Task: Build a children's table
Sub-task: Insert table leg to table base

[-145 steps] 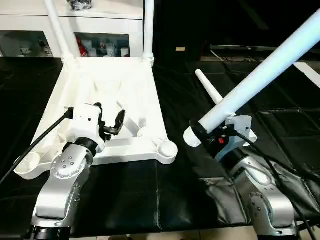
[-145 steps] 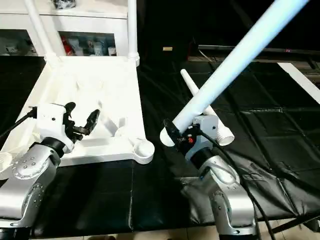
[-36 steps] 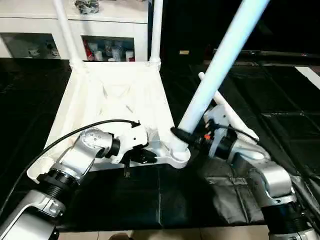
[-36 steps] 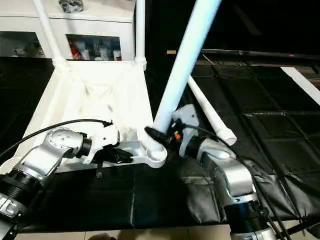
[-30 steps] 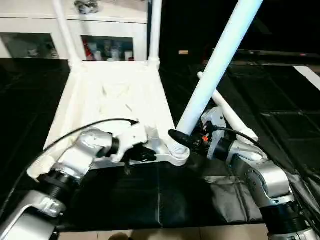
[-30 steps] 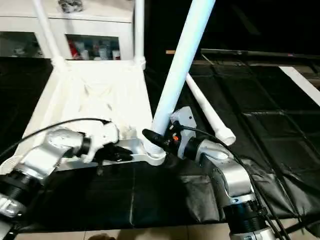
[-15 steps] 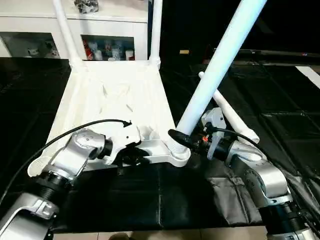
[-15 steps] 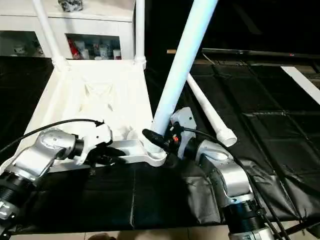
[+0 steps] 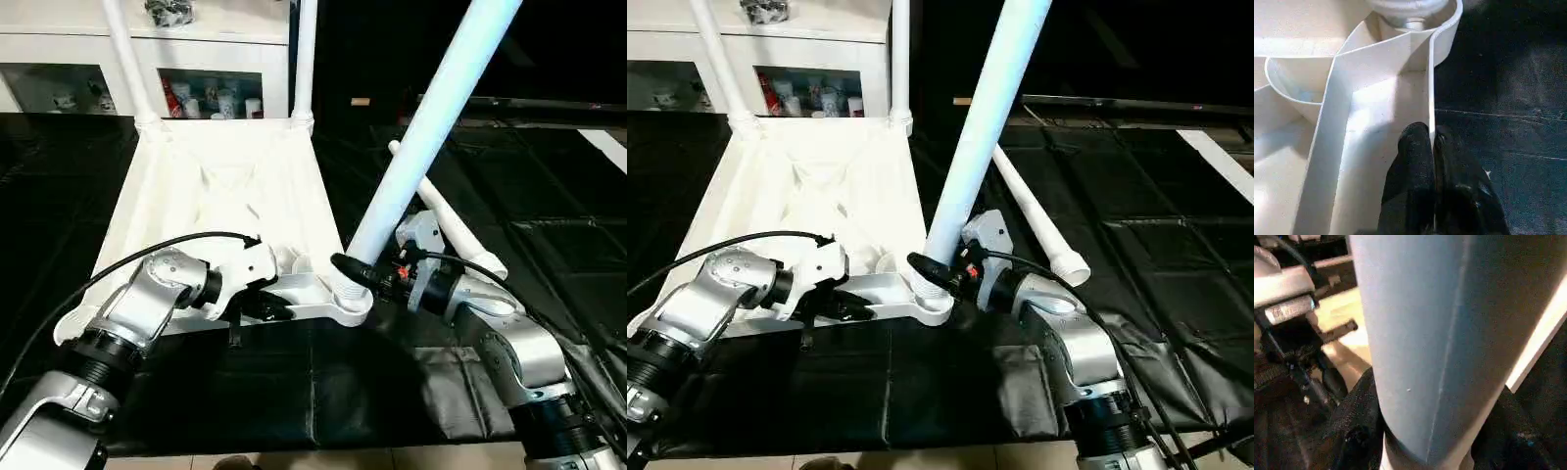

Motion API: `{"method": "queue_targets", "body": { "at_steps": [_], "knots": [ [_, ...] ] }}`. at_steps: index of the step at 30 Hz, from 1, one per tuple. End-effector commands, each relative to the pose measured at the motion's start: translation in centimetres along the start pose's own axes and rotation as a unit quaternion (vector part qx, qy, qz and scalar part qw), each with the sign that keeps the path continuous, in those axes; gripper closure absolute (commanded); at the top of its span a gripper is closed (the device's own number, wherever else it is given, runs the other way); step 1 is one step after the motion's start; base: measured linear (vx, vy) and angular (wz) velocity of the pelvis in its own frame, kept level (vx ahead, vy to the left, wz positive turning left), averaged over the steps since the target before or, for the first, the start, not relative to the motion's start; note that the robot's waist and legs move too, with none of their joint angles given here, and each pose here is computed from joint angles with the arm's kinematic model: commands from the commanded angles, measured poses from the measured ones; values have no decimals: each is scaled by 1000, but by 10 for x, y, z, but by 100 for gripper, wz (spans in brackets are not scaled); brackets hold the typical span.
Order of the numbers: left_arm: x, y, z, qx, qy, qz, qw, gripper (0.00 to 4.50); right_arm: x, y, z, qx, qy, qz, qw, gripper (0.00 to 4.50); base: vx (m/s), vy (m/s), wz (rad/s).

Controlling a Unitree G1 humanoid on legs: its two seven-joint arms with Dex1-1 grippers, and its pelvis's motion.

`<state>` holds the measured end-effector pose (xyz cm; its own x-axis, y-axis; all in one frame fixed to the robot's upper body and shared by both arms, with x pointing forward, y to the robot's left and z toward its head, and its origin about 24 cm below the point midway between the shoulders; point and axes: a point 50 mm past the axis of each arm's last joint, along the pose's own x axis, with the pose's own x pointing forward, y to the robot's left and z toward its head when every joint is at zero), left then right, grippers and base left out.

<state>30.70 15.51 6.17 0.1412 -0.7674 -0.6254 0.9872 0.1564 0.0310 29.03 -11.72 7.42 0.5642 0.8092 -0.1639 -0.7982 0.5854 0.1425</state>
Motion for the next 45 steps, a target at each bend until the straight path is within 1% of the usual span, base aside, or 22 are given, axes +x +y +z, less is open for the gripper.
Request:
{"method": "queue_targets", "body": {
  "at_steps": [1,2,6,14,21,27,31,34,40,42,45],
  "knots": [
    [0,3,3,10,10,1,1000,450,1,-2,5,-9,8,8,1000,259,0,0,0],
    [-1,4,4,12,7,2,1000,450,0,-2,4,-19,14,19,1000,259,0,0,0],
    [-2,6,5,13,3,4,1000,450,-2,-3,3,-23,24,34,999,259,0,0,0],
    [-3,8,6,12,-1,4,1000,450,0,-8,-1,-20,41,34,998,259,0,0,0],
    [-5,11,8,18,-3,5,1000,450,1,-15,-3,-16,53,34,998,259,0,0,0],
    [-5,19,11,26,-5,30,999,450,6,-14,-1,-14,52,52,997,259,0,0,0],
    [-7,22,12,28,0,18,999,450,13,-19,-1,-15,51,48,997,259,0,0,0],
    [-8,23,13,26,4,5,1000,450,15,-21,0,-17,52,54,997,259,0,0,0],
    [-8,24,12,32,12,6,999,450,16,-21,1,-21,56,64,996,259,0,0,0],
    [-7,26,12,37,15,17,999,450,16,-22,1,-22,56,69,996,259,0,0,0],
    [-6,24,11,36,16,10,999,450,16,-22,0,-21,57,73,996,259,0,0,0]
  ]
}}
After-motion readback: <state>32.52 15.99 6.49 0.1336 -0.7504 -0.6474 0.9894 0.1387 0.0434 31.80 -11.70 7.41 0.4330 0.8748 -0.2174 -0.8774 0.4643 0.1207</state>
